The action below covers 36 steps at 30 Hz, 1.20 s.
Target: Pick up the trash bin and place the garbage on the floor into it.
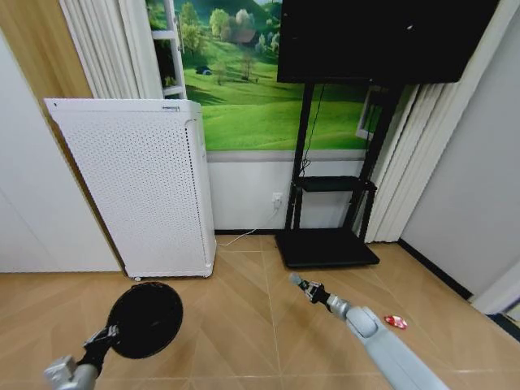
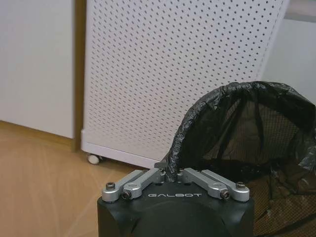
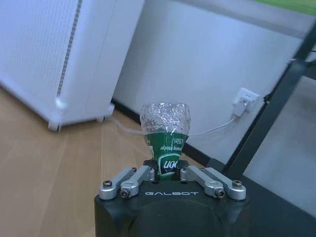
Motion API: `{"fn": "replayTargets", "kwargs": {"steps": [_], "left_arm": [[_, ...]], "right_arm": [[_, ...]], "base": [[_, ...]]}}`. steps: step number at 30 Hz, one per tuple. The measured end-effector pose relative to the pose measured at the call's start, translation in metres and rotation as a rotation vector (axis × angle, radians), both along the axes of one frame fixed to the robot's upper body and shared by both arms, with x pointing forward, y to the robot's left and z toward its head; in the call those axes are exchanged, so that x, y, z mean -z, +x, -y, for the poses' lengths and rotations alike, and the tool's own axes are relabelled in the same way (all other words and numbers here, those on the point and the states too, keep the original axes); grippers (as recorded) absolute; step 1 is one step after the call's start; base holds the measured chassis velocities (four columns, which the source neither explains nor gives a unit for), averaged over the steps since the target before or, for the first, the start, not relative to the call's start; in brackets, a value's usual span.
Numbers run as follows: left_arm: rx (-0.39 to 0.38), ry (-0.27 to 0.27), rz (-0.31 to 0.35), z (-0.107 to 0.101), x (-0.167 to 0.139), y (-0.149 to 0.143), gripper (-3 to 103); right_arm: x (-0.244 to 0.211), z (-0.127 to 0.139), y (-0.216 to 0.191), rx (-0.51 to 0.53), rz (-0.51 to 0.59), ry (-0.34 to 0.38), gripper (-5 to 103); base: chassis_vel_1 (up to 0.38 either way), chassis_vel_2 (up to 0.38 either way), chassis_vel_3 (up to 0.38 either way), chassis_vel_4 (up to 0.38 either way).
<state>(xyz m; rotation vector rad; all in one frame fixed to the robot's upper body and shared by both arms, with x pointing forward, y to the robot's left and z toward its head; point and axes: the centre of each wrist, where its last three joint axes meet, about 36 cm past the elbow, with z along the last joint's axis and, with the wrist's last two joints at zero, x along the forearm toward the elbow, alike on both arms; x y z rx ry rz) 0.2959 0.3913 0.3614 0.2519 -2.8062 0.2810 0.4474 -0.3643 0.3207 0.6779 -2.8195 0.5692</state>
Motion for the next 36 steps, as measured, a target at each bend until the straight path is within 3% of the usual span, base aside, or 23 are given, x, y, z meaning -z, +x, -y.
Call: {"fn": "replayTargets", "kwargs": {"steps": [1,3,5,7,9,12,13,19,20,26,30,36], "left_arm": [[0.000,0.000,0.000,0.000,0.000,0.000,2],[0.055,-0.084,-0.030,0.040,0.014,0.033,2],[0.068,-0.098,-0.041,0.048,0.017,0.041,2],[0.112,-0.125,-0.060,0.072,0.023,0.071,2],[0.125,-0.132,-0.065,0.078,0.024,0.079,2],[0.176,-0.180,-0.093,0.111,0.029,0.116,2],[0.176,-0.180,-0.093,0.111,0.029,0.116,2],[0.255,-0.238,-0.147,0.165,0.037,0.157,2],[0.255,-0.238,-0.147,0.165,0.037,0.157,2],[0.353,-0.305,-0.230,0.216,0.027,0.177,2],[0.424,-0.338,-0.273,0.236,0.014,0.178,2],[0.477,-0.381,-0.281,0.240,-0.004,0.169,2]], "right_arm": [[0.000,0.000,0.000,0.000,0.000,0.000,18],[-0.013,-0.012,-0.024,0.050,0.002,0.109,18],[-0.016,-0.015,-0.028,0.058,0.001,0.131,18],[-0.031,-0.026,-0.039,0.083,0.000,0.226,18],[-0.035,-0.028,-0.042,0.085,-0.001,0.251,18],[-0.057,-0.038,-0.055,0.070,0.002,0.352,18],[-0.057,-0.038,-0.055,0.070,0.002,0.352,18],[-0.088,-0.057,-0.076,0.022,0.032,0.422,18],[-0.088,-0.057,-0.076,0.022,0.032,0.422,18],[-0.102,-0.081,-0.089,-0.088,0.087,0.476,18],[-0.096,-0.091,-0.093,-0.136,0.097,0.499,18],[-0.076,-0.097,-0.089,-0.162,0.093,0.485,18]], "base": [[0.000,0.000,0.000,0.000],[0.000,0.000,0.000,0.000],[0.000,0.000,0.000,0.000],[0.000,0.000,0.000,0.000],[0.000,0.000,0.000,0.000],[0.000,0.000,0.000,0.000],[0.000,0.000,0.000,0.000],[0.000,0.000,0.000,0.000],[0.000,0.000,0.000,0.000],[0.000,0.000,0.000,0.000],[0.000,0.000,0.000,0.000],[0.000,0.000,0.000,0.000]]}}
